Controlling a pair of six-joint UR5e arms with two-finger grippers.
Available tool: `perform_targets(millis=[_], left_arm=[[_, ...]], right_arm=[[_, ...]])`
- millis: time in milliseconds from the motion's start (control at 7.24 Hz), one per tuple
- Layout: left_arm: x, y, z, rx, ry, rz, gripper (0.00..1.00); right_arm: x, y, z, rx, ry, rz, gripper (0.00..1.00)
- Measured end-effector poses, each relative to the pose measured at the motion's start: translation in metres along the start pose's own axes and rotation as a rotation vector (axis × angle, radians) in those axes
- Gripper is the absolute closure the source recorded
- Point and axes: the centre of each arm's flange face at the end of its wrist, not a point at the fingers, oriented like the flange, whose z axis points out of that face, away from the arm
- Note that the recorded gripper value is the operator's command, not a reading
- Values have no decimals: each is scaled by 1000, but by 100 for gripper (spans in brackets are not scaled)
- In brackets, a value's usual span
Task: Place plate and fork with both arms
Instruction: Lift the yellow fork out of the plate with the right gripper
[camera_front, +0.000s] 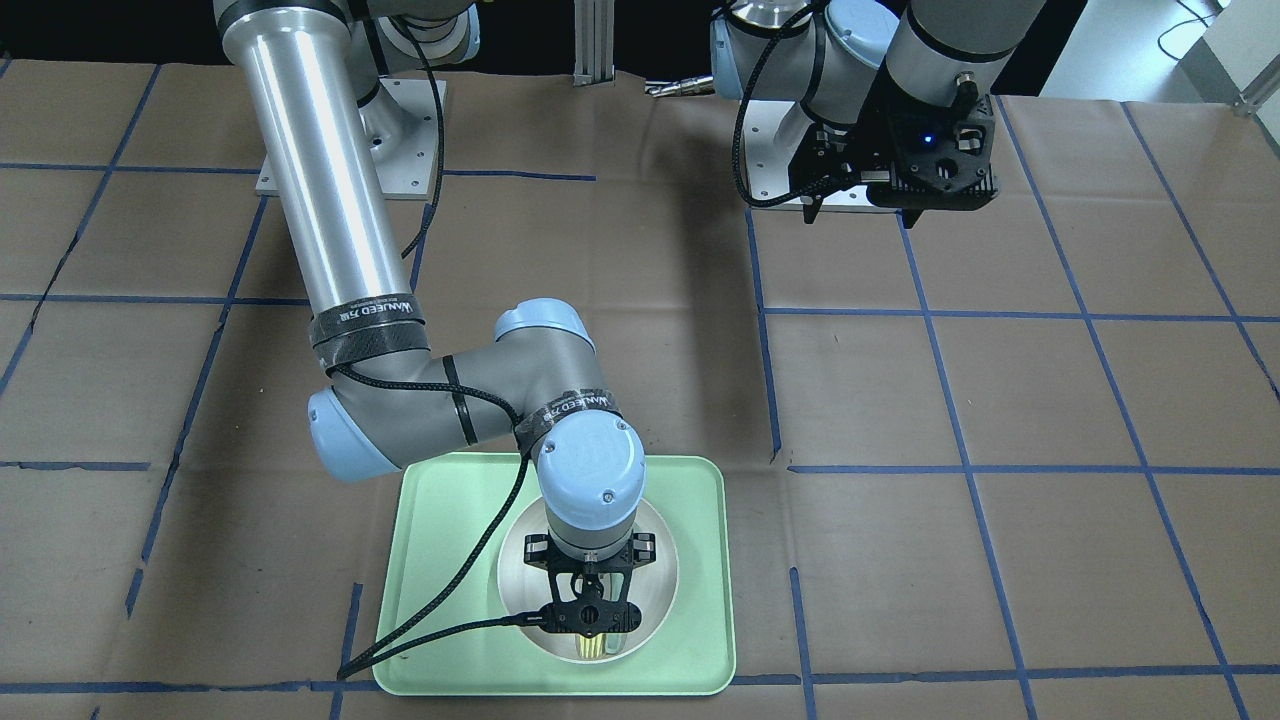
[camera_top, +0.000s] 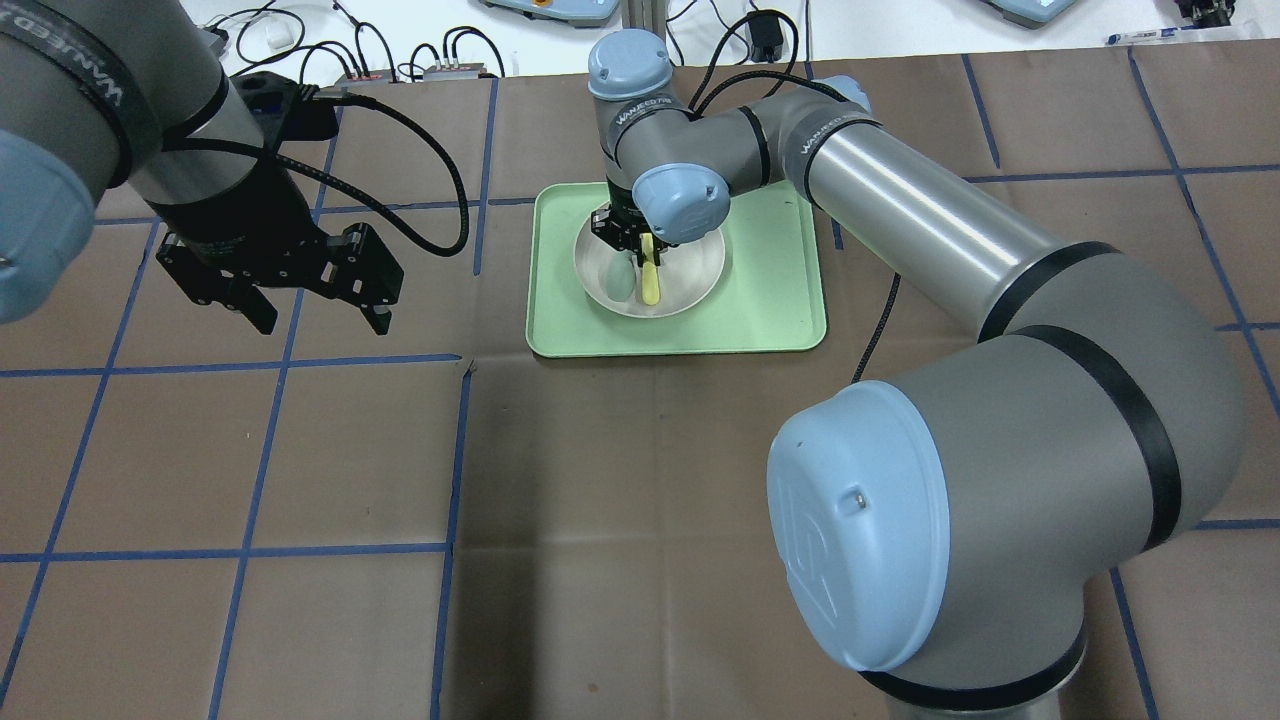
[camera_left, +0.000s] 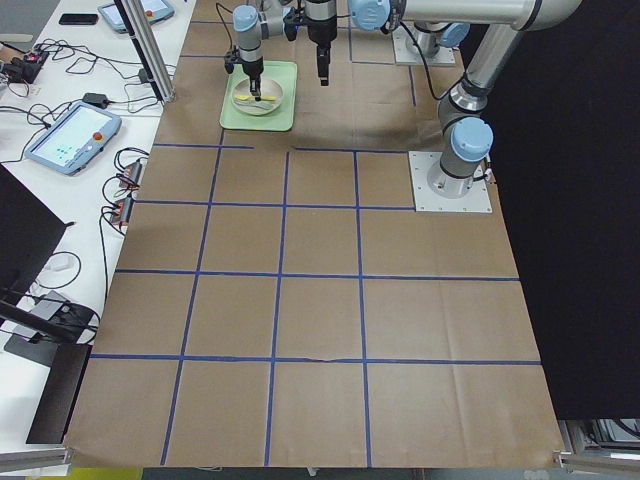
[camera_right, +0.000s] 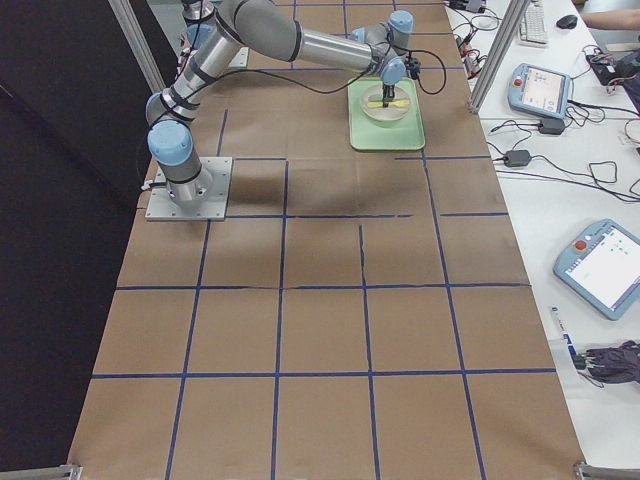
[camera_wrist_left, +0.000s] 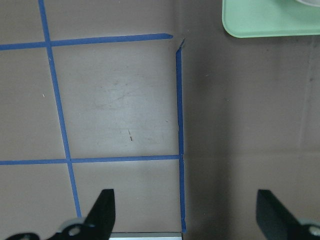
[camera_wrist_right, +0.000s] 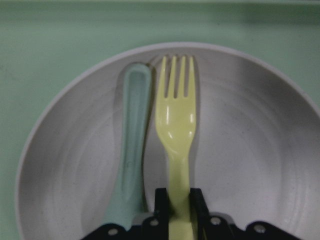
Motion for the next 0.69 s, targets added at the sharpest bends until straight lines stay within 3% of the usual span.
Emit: perform_targets(millis=[414,691], left_arm=[[1,1,0,0,2,0,0],[0,1,0,0,1,1,0]], right_arm=[[7,6,-49,17,-12,9,96],[36,7,-75,-12,6,43,96]])
